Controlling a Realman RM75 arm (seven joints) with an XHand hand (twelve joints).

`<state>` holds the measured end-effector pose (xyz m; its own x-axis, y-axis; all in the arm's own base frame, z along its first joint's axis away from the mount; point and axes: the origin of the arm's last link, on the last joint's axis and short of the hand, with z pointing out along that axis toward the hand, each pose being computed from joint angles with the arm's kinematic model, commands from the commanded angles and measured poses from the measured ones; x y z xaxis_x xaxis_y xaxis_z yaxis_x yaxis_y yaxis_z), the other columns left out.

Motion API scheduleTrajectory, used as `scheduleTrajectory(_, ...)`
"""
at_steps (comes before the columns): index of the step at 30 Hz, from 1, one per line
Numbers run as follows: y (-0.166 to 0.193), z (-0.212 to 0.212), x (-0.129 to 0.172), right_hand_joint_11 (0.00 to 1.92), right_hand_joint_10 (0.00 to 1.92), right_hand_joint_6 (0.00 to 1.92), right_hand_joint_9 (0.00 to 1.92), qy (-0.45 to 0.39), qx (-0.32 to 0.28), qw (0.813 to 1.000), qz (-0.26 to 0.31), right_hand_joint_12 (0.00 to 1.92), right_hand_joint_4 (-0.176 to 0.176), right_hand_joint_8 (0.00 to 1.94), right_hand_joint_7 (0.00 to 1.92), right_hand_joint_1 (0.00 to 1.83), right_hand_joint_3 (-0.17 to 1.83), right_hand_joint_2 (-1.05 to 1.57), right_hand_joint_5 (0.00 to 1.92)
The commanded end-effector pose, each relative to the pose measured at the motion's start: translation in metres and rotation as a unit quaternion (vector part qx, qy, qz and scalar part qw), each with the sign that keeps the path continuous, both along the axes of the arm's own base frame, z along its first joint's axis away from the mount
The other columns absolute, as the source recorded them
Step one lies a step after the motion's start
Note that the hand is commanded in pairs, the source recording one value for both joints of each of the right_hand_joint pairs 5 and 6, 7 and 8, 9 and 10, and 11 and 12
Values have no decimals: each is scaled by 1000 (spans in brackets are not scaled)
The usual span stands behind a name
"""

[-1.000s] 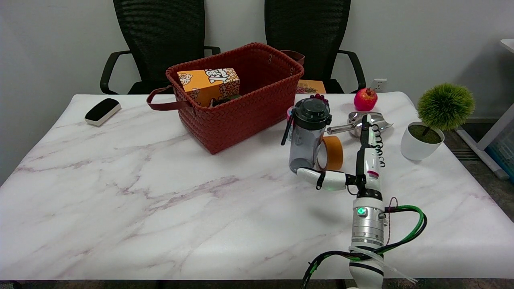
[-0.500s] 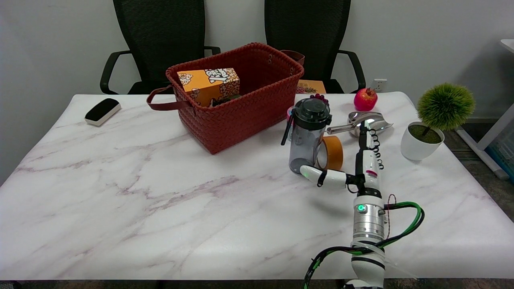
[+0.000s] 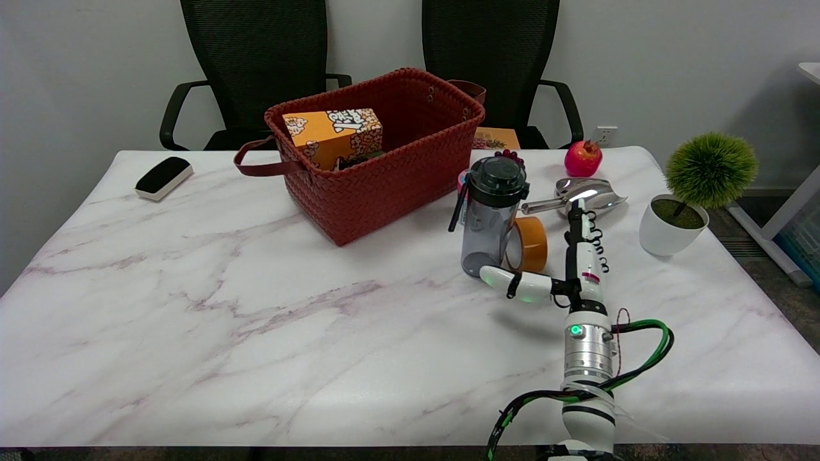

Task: Pick up the yellow tape.

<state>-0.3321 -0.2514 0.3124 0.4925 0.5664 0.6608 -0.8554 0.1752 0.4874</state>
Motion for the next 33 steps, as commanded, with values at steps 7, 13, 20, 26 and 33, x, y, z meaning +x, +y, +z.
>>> scheduleTrajectory(7,-11,8,-6,327,0,0,0,-16,7,1000,-16,327,0,166,166,1008,237,115,0)
scheduleTrajectory(13,-21,10,-5,340,0,7,0,-12,13,1000,-18,340,0,187,187,1033,221,137,7)
scheduleTrajectory(20,-32,8,-4,351,0,16,0,-10,17,1000,-17,351,0,194,194,1061,246,155,16)
scheduleTrajectory(26,-34,8,-4,372,0,24,0,-13,16,1000,-16,372,0,204,204,1090,282,235,24)
scheduleTrajectory(33,-33,9,-3,405,9,41,9,-12,13,1000,-15,405,0,220,220,1149,342,327,41)
